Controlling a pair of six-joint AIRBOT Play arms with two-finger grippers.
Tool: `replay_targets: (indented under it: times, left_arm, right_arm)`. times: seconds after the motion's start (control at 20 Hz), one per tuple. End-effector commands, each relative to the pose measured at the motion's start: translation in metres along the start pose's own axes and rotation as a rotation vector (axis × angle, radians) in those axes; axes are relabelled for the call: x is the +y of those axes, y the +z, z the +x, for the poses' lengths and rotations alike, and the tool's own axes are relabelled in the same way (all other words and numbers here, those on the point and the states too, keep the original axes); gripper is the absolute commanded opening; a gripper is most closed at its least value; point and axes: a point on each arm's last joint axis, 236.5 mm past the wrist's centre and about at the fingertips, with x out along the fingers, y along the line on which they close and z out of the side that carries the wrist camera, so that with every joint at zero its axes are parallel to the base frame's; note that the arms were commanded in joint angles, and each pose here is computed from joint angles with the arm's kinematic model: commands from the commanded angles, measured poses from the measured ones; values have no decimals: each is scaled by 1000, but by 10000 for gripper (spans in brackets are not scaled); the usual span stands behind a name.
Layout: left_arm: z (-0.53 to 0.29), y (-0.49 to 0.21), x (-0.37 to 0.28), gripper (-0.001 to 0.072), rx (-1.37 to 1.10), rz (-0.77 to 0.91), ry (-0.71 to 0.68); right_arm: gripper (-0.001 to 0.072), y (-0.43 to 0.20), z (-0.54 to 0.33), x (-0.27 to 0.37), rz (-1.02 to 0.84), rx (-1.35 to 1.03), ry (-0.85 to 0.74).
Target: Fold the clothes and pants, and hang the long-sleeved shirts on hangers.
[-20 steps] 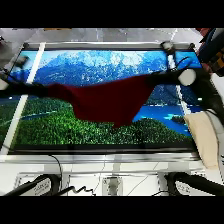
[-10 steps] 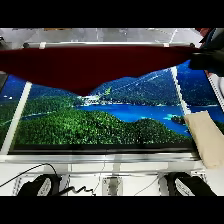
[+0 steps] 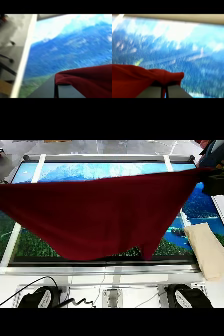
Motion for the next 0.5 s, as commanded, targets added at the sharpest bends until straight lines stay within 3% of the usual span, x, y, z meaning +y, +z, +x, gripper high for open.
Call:
replay_targets:
  times: [0.0, 0.2, 0.45]
  left_arm:
    - [36, -39, -40, 13, 112, -56, -145]
    - [111, -98, -85, 13, 248, -133, -274]
    - [208, -89, -82, 13, 112, -302, -221]
  right_arm:
    - [16, -41, 42, 1, 38, 202, 52]
    - [16, -90, 135, -18, 107, 396, 65]
    - [17, -125, 258, -27, 296, 384, 118]
